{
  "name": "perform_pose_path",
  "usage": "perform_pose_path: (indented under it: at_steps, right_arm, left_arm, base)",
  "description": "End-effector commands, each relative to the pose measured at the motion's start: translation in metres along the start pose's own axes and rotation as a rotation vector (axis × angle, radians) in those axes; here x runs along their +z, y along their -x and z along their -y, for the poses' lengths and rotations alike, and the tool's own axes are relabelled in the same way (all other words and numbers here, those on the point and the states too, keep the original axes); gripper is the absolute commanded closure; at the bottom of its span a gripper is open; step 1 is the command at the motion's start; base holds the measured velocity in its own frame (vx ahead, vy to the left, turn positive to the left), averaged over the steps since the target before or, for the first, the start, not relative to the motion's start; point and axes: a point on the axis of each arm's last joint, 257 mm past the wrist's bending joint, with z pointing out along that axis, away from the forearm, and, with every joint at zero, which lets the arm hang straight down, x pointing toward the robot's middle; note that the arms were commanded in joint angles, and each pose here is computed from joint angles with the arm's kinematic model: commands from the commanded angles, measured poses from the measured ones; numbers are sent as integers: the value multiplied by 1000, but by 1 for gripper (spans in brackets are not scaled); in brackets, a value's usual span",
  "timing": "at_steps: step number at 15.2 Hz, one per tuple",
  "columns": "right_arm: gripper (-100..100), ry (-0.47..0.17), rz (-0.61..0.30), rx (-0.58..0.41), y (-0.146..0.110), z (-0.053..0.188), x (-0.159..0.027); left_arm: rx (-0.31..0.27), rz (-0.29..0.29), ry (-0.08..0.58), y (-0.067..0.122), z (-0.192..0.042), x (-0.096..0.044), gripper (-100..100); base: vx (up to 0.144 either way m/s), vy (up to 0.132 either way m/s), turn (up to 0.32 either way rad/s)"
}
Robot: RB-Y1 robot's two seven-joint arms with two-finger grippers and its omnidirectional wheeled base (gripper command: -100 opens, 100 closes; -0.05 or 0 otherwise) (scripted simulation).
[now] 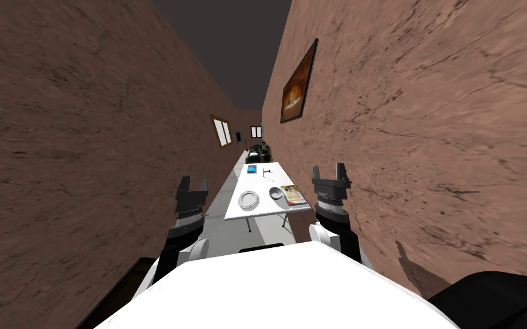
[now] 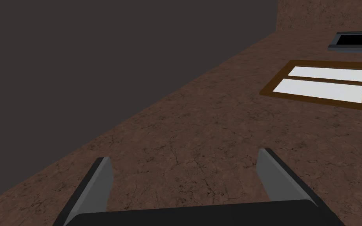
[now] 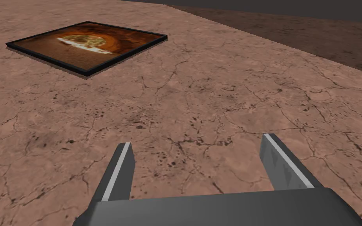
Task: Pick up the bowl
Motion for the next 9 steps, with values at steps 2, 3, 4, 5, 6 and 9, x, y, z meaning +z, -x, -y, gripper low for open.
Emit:
perform_pose_path:
  at_steps: [2,3,4,5,6,9]
  right_arm:
    - [-100,-23,-49,-19,-6,7,-2]
    - [-100,-44,-87,-37,-10,13,-4]
    - [-100,-44,-87,-37,-10,13,-4]
    - [-100,-70,-126,-59,-14,22,-8]
    - [-100,-70,-129,-60,-15,22,-8]
    - [-100,-133,-209,-117,-20,43,-18]
  left_arm:
    - [0,0,0,0,0,0,0]
    - [0,0,0,0,0,0,0]
    - [0,0,0,0,0,0,0]
    - [0,0,0,0,0,0,0]
    - [0,0,0,0,0,0,0]
    - [0,0,0,0,0,0,0]
  base:
    - [-3,9,43]
    - [-6,16,42]
    - [-6,17,33]
    - [-8,22,48]
    - [-8,23,46]
    - [-10,29,77]
